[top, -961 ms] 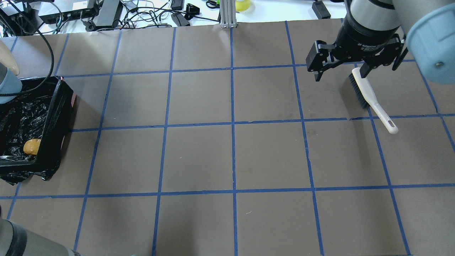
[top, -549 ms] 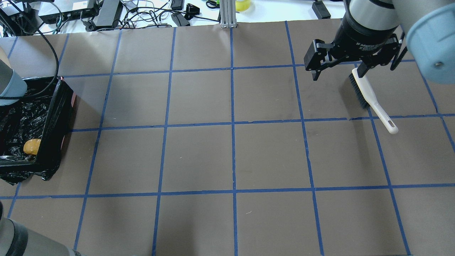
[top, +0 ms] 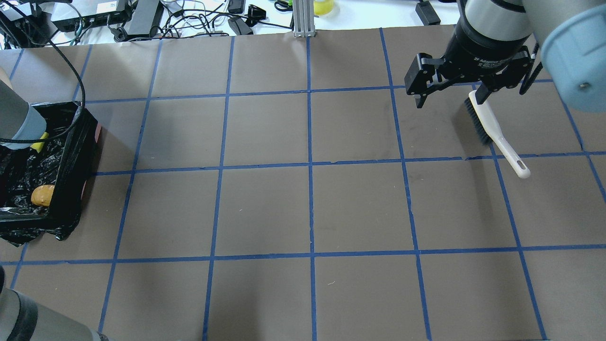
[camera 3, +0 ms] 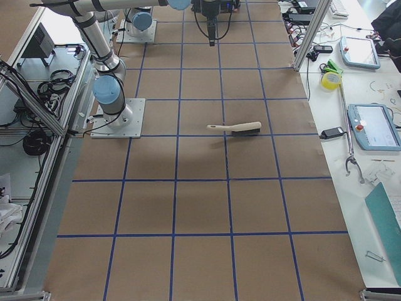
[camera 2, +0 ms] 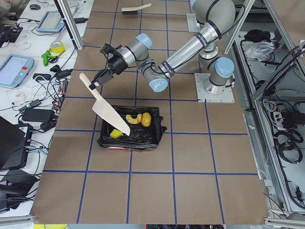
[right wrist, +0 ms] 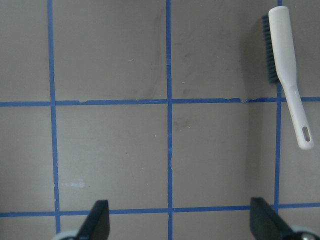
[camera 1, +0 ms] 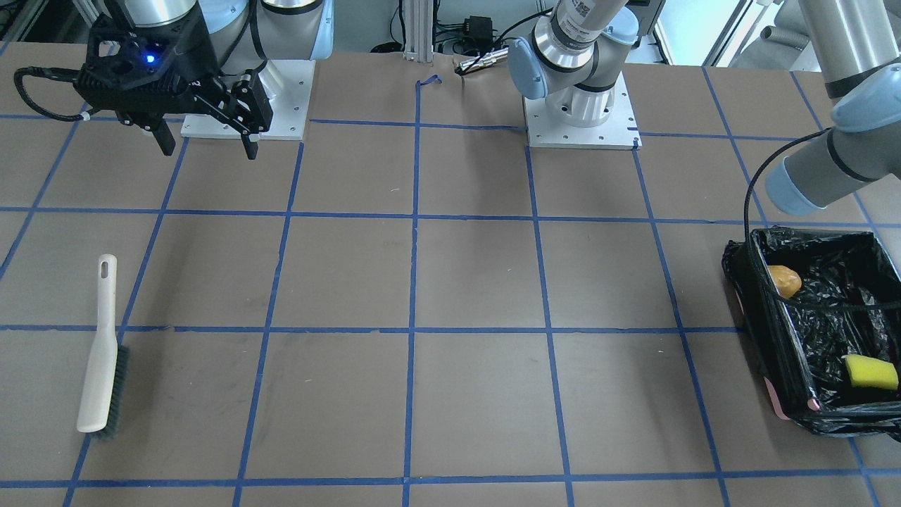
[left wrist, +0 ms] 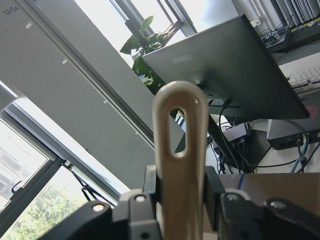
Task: Sweep and dump trash into bin
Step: 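Hold the dustpan upturned over the bin with the left gripper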
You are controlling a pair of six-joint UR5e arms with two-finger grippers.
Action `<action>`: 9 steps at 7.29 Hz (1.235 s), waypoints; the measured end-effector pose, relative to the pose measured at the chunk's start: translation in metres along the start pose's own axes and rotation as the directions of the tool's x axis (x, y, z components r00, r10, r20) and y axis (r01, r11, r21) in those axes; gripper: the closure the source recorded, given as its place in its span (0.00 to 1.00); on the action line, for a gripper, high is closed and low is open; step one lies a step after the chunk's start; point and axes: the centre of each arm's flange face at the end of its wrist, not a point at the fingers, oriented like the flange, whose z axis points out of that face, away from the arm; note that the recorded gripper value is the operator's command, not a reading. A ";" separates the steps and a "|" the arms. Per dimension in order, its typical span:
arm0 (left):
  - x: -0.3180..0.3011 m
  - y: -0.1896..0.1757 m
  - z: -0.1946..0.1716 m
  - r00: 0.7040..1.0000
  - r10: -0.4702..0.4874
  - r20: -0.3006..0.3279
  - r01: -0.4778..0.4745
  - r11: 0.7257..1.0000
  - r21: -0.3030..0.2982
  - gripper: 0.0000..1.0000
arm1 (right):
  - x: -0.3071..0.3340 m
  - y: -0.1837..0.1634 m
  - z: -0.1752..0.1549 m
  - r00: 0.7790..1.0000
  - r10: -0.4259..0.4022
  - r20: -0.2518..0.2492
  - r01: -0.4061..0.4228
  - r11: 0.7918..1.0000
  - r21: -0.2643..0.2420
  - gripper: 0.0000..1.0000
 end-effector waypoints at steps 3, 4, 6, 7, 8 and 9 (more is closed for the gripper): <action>0.003 0.004 -0.005 0.997 -0.074 -0.001 0.074 0.997 -0.003 1.00 | 0.000 0.000 0.001 1.000 0.001 0.000 -0.001 1.000 -0.002 0.00; 0.001 -0.004 -0.007 0.996 -0.090 -0.013 0.089 0.995 -0.036 1.00 | 0.000 0.000 0.001 1.000 0.000 0.000 0.000 1.000 -0.001 0.00; 0.002 -0.047 -0.012 0.991 -0.131 -0.040 0.123 0.981 -0.151 1.00 | 0.000 0.000 0.001 1.000 0.000 0.000 0.000 1.000 -0.002 0.00; 0.008 -0.069 -0.017 0.984 -0.176 -0.039 0.163 0.960 -0.227 1.00 | 0.000 0.000 0.001 1.000 -0.001 0.000 0.001 1.000 -0.003 0.00; 0.015 -0.083 -0.026 0.973 -0.227 -0.031 0.208 0.933 -0.293 1.00 | 0.000 0.000 0.002 1.000 -0.002 -0.001 0.002 1.000 -0.006 0.00; 0.025 -0.090 -0.032 0.962 -0.270 -0.027 0.246 0.909 -0.338 1.00 | 0.000 0.001 0.002 1.000 -0.004 -0.001 0.004 1.000 -0.008 0.00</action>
